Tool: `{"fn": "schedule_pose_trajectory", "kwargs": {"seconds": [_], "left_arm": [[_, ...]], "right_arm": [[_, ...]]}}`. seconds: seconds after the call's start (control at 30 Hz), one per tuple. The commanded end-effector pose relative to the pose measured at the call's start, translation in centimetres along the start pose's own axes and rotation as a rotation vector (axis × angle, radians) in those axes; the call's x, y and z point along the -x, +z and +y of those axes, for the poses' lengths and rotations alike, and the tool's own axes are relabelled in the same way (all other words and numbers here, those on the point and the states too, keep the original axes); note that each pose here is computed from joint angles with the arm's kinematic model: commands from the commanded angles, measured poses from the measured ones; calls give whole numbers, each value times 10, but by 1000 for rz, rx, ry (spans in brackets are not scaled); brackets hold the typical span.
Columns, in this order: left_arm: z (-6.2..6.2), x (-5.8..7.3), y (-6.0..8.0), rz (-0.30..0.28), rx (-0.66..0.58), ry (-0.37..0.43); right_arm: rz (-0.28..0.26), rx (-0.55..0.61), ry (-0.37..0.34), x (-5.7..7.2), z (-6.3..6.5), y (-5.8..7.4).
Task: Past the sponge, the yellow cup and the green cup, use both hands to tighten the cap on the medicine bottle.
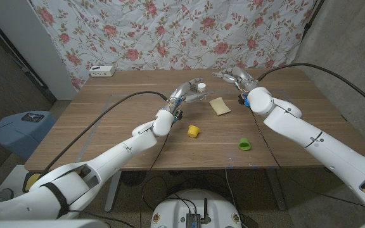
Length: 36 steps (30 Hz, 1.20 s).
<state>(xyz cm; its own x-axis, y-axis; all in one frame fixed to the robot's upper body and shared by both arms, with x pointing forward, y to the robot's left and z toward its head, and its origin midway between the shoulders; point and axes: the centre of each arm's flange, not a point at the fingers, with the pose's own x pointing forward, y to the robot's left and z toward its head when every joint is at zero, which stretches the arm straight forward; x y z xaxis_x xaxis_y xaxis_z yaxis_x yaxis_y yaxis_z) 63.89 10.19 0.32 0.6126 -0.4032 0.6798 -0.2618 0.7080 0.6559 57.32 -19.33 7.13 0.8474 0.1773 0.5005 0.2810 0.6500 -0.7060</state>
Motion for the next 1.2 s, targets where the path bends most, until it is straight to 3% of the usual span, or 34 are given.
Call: {"fn": "schedule_pose_trajectory", "kwargs": {"seconds": [0.03,0.63,1.2], "left_arm": [[7,12,-1,7,-7,30],[4,26,-1,5,7,37],[-1,32,-9,22,35,14]], "right_arm": [[-14,-77,-36,2,-2,-17],[-76,-316,-89,13,-3,-47],[-150,-507,-158,9,4,-73]]}}
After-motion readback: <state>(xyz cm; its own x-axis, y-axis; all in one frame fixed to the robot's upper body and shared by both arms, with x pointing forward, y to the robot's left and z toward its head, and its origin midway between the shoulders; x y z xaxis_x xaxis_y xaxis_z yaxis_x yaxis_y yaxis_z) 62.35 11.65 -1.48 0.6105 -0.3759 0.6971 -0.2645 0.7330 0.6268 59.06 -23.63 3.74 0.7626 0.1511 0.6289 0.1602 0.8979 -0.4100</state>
